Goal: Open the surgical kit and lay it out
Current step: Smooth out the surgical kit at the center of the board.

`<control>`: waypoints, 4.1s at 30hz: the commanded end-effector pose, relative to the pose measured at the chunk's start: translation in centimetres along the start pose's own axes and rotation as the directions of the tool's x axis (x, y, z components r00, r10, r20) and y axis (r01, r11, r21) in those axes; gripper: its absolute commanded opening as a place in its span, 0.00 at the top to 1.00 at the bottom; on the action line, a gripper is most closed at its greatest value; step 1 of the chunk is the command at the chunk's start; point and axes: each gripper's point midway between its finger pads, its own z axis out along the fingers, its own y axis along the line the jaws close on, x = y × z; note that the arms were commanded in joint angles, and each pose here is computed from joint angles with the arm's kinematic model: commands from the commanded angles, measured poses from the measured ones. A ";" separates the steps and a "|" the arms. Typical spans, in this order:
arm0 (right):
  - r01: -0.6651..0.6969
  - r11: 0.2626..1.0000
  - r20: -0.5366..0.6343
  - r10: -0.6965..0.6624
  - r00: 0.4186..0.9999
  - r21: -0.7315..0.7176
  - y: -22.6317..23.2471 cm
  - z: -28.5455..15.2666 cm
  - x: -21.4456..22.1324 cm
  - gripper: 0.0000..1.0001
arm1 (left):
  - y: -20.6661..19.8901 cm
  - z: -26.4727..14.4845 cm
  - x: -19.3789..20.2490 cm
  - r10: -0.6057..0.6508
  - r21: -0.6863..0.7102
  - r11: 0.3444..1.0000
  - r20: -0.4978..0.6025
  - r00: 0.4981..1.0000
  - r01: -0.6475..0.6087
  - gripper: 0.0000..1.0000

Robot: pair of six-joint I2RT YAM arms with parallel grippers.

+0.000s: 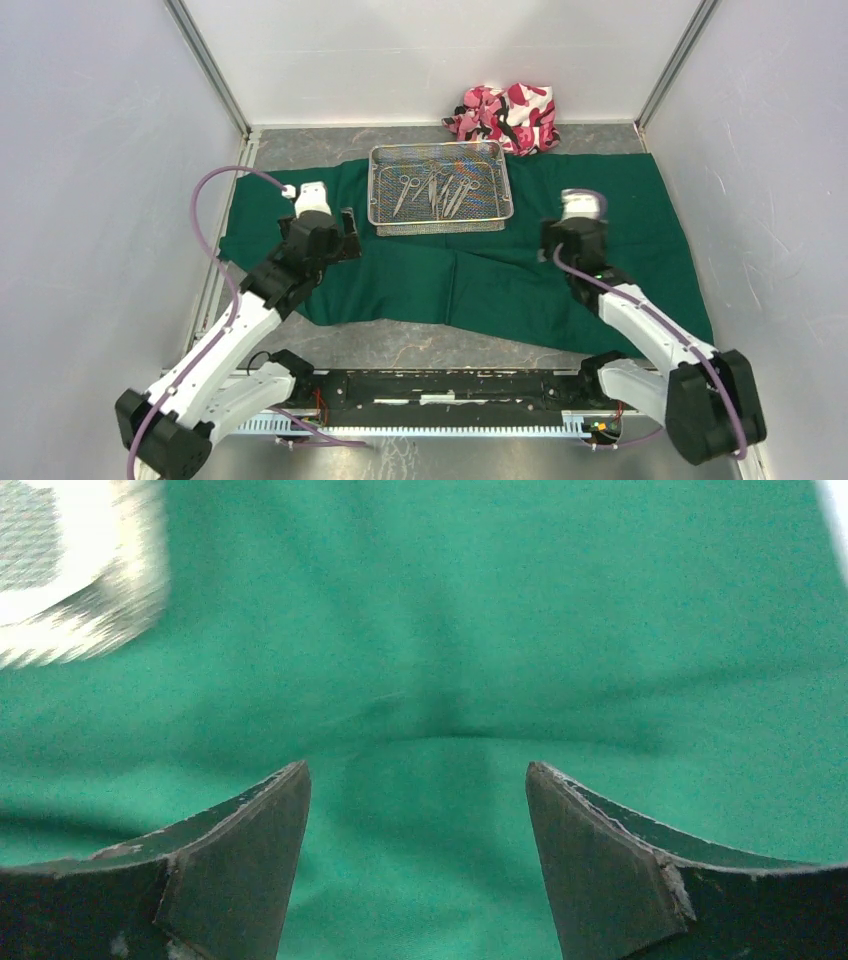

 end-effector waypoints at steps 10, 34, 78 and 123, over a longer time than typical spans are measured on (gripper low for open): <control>0.300 0.704 0.130 -0.286 0.949 -0.643 15.7 -9.0 3.8 0.13 | 9.6 5.8 5.0 -0.165 -0.423 0.906 -0.293 0.942 0.027 0.11; 0.255 0.671 0.245 -0.112 0.963 -0.697 15.3 -11.9 1.2 0.10 | 15.1 10.5 10.0 -0.060 -0.576 0.742 -0.567 0.821 -0.344 0.46; 0.227 0.615 0.161 -0.161 0.974 -0.755 16.4 -13.0 2.1 0.10 | 29.0 -12.7 5.3 -0.340 -0.770 -0.084 0.619 0.708 0.633 0.01; -0.027 0.942 -0.175 -0.034 0.984 -0.335 10.8 1.0 -4.7 0.02 | 16.3 30.0 0.8 -0.663 -0.390 0.732 -0.217 0.717 0.559 0.00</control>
